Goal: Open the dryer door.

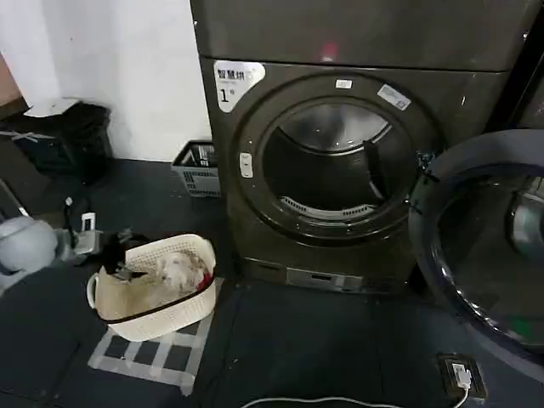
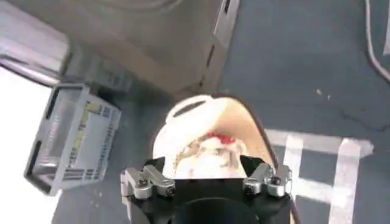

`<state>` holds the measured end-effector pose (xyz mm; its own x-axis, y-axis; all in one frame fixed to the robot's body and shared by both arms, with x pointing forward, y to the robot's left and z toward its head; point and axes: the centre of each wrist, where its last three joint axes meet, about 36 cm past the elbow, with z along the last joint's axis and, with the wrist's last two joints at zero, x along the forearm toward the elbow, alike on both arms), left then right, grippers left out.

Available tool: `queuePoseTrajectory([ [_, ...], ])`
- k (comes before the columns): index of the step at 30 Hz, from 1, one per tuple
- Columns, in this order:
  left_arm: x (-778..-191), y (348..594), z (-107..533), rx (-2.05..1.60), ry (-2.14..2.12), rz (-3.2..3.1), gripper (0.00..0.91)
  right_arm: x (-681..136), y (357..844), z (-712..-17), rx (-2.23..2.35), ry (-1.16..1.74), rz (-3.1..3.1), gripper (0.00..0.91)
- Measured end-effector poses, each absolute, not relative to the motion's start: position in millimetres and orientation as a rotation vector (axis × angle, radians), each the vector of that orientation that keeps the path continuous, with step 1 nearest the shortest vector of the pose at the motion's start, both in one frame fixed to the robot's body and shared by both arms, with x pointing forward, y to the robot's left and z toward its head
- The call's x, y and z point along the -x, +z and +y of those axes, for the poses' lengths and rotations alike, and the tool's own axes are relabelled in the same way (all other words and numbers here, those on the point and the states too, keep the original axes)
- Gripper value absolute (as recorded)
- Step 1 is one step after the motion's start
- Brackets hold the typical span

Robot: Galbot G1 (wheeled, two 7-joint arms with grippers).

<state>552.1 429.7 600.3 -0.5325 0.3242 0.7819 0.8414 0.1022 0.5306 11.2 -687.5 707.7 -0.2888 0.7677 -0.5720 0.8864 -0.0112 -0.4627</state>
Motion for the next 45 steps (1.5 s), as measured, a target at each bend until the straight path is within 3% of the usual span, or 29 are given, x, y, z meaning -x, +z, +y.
queuePoseTrajectory([
  [45, -542, 598, 463, 1.091, -1.515, -1.765, 0.907, -3, 711, -686, -1.79, -1.164, 2.074, 0.907],
])
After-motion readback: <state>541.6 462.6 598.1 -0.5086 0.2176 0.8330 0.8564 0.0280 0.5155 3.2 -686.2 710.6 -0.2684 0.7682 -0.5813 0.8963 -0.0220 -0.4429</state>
